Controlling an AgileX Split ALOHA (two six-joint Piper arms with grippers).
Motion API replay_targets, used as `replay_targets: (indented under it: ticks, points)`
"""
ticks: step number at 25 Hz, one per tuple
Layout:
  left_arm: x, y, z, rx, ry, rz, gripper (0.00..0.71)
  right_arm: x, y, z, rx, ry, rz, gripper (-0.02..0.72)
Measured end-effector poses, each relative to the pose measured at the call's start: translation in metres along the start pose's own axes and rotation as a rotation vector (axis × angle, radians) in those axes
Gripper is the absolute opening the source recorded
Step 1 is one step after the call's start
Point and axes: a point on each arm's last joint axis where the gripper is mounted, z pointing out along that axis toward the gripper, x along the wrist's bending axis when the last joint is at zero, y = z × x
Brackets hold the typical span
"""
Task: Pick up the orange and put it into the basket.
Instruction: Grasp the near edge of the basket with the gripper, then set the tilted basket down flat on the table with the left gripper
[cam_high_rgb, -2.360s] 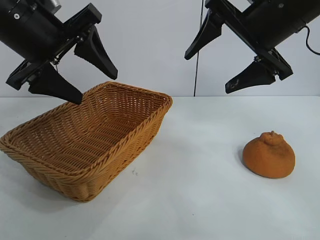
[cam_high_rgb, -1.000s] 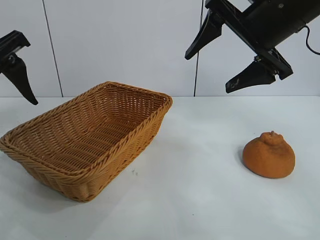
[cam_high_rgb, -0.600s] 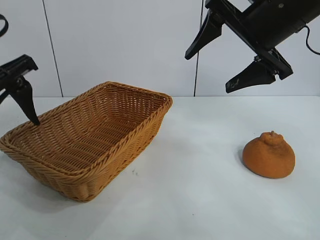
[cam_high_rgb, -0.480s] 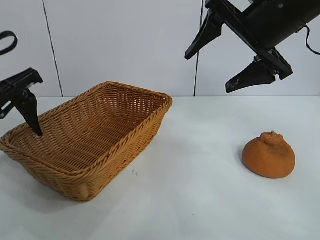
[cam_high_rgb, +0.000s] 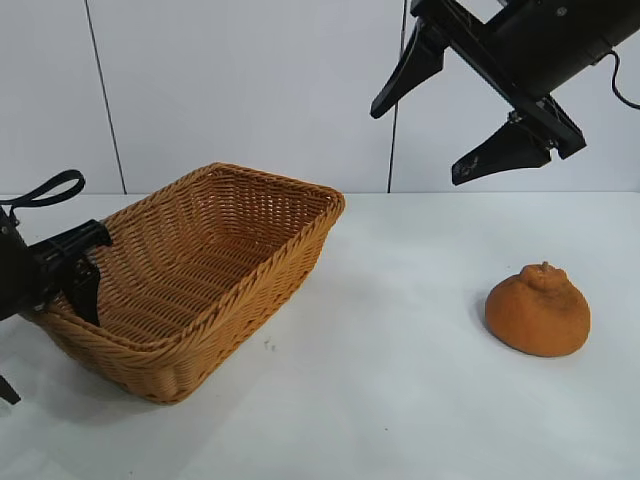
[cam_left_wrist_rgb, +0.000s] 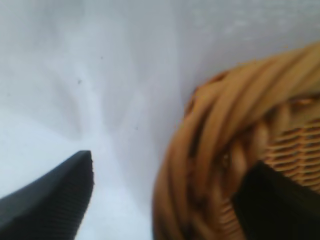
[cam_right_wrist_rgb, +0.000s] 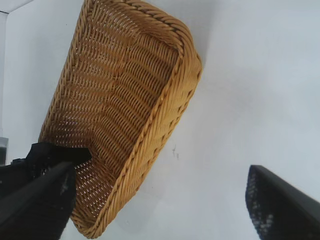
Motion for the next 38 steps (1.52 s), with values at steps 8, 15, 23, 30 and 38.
replay_targets:
  ticks: [8, 15, 23, 30, 38]
  points:
    - [-0.001, 0.0, -0.001, 0.007, -0.007, -0.013, 0.1, 0.0, 0.0, 0.0, -0.003, -0.001, 0.001, 0.631]
    - [-0.008, 0.0, -0.005, 0.038, 0.006, 0.023, 0.1, 0.0, 0.0, 0.0, -0.004, -0.001, 0.001, 0.631]
    - [-0.056, 0.023, -0.034, 0.033, -0.05, 0.216, 0.097, 0.0, 0.0, 0.0, -0.004, -0.001, 0.001, 0.631]
    - [-0.101, 0.041, -0.041, 0.089, -0.038, 0.492, 0.097, 0.0, -0.001, 0.0, 0.012, 0.003, 0.001, 0.631]
    - [-0.119, 0.047, -0.042, 0.194, 0.001, 0.803, 0.097, 0.0, -0.001, 0.0, 0.015, 0.004, 0.001, 0.631]
